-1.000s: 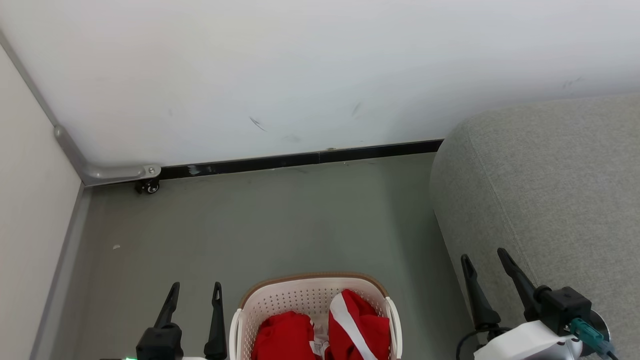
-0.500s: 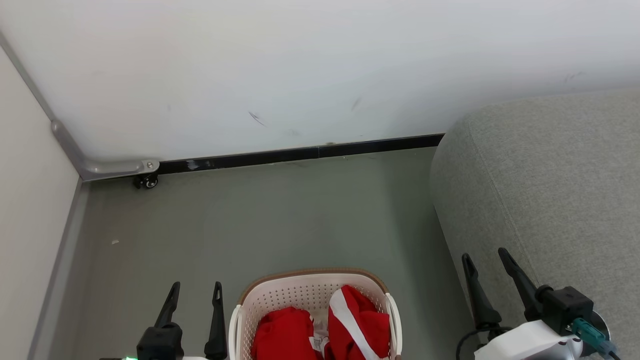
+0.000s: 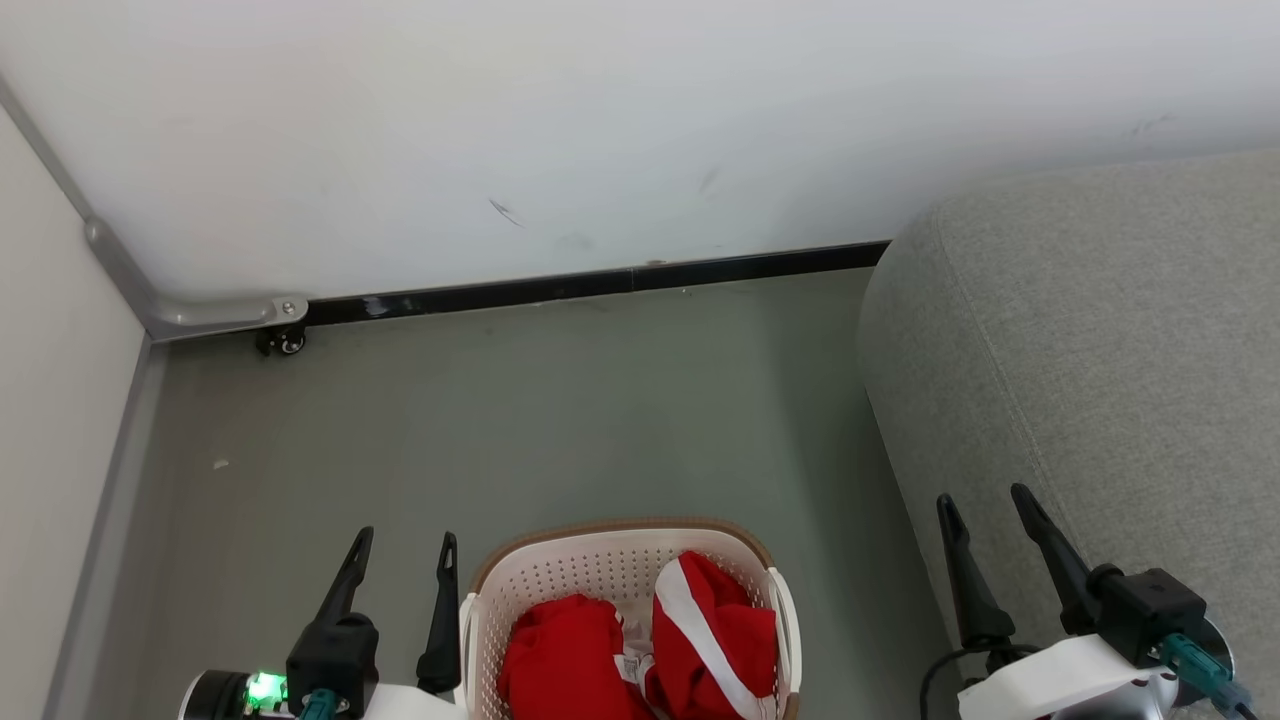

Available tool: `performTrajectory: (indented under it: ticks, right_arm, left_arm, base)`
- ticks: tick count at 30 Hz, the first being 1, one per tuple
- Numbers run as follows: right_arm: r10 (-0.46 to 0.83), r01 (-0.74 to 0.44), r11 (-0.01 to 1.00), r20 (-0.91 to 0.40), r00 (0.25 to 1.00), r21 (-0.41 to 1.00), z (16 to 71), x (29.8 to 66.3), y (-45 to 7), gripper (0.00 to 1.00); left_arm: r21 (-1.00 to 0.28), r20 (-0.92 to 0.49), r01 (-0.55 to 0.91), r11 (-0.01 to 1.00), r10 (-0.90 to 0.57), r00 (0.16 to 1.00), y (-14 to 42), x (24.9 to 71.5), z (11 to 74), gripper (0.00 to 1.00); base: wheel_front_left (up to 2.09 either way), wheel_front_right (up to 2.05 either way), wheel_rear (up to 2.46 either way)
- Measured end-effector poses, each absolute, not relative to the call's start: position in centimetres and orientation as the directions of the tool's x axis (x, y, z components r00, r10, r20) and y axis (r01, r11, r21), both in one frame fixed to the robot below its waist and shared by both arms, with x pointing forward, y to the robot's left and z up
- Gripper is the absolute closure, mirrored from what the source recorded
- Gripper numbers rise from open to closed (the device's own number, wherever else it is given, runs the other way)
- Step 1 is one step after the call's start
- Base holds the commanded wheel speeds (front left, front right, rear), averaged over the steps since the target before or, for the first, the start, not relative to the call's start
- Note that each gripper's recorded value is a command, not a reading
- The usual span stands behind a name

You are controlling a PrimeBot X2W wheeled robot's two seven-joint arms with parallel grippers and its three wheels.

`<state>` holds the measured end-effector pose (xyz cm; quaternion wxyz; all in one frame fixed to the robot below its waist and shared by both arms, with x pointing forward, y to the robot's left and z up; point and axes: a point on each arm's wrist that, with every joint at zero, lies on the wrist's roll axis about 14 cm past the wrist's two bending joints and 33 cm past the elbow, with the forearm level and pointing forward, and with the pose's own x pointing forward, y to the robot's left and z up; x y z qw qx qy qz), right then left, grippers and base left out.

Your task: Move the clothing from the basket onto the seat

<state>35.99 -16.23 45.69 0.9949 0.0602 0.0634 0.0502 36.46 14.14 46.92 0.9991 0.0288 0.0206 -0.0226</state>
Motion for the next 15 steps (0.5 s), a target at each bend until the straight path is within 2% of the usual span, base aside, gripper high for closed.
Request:
performTrajectory:
  ticks: [7, 15]
  right_arm:
    - [0.097, -0.080, 0.989, -0.136, 0.986, 0.125, 45.1, 36.2, -16.5, 0.00]
    - [0.079, -0.062, 0.991, -0.143, 0.987, 0.116, 44.7, 36.7, -17.2, 0.00]
  left_arm:
    - [0.078, -0.060, 0.087, 0.993, -0.082, 0.995, 13.5, 37.5, 46.3, 0.00]
    - [0.083, -0.140, 0.165, 0.983, -0.152, 0.978, 12.0, 38.0, 43.7, 0.00]
  base:
    - [0.00, 0.00, 0.00]
    - [0.00, 0.00, 0.00]
